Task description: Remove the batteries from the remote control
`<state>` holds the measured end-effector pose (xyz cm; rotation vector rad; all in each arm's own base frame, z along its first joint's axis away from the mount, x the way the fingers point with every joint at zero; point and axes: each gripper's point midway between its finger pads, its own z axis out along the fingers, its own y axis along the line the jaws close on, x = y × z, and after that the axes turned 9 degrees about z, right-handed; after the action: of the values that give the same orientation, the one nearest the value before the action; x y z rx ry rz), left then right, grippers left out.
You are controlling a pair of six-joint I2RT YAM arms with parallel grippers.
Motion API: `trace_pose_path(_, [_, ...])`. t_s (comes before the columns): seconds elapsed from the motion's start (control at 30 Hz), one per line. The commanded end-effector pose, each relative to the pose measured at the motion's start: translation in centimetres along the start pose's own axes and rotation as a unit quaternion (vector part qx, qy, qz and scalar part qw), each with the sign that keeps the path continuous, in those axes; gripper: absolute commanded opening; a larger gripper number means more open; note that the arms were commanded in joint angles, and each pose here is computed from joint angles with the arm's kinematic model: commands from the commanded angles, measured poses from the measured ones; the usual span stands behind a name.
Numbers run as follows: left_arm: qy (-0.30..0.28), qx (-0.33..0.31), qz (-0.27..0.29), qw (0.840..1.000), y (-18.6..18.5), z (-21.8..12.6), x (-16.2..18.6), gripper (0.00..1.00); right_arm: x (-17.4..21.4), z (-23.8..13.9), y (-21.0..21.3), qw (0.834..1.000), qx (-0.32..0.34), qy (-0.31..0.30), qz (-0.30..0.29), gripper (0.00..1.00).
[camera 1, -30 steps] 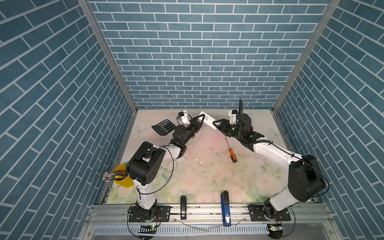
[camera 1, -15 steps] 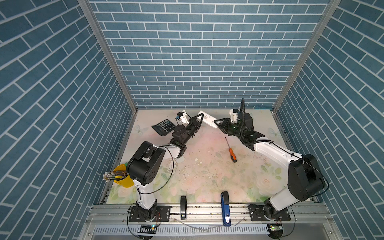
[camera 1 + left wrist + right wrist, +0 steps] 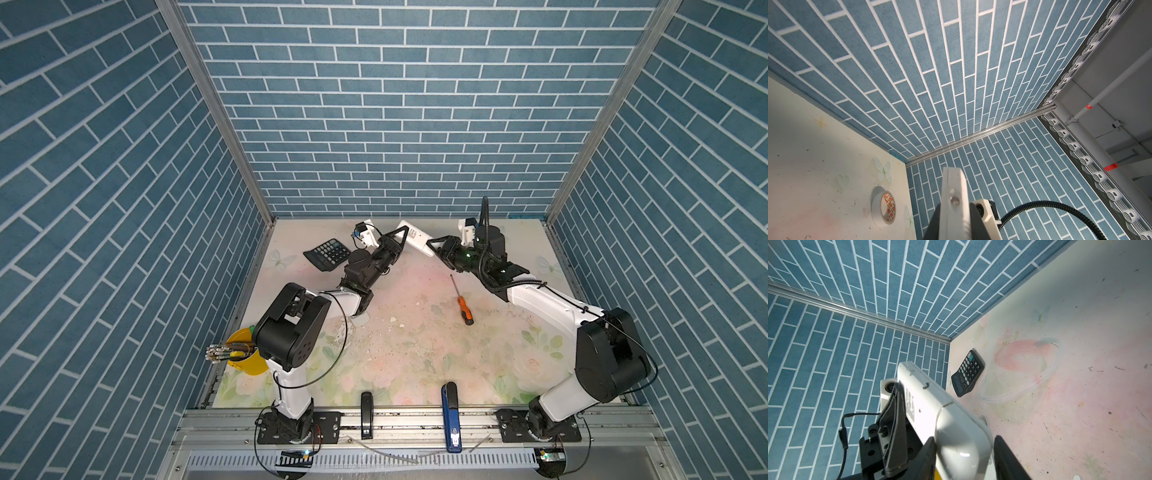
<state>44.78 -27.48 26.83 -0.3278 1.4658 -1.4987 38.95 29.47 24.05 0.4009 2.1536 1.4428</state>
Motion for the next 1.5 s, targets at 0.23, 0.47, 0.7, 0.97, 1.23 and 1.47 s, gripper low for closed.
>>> trace_pose_path(0.23, [0.0,0.027,0.03,0.999,-1.4,0.4,-0.9,0.0,0.5,-1.2,0.1,1.0,0.011,0.005,-0.018,0.37])
trace_pose_path(0.47, [0.002,0.024,0.029,0.999,-1.0,0.2,-0.8,0.0,0.5,-1.2,1.3,1.0,-0.015,0.009,-0.024,0.37])
trace_pose_path(0.7, [0.003,0.019,0.032,0.999,-0.7,0.2,-0.6,0.0,0.6,-1.5,1.8,0.999,-0.018,0.013,-0.027,0.29])
trace_pose_path(0.97, [0.005,0.018,0.035,0.999,-0.6,0.2,-0.6,0.0,0.7,-1.5,2.0,0.999,-0.02,0.014,-0.027,0.26])
trace_pose_path(1.23, [0.009,0.009,0.04,0.999,0.1,0.1,-0.2,0.0,0.7,-1.9,2.8,0.999,-0.03,0.016,-0.034,0.26])
trace_pose_path(1.47, [0.008,0.007,0.038,0.999,0.7,0.1,-0.1,0.0,0.8,-2.3,3.5,0.998,-0.04,0.017,-0.038,0.28])
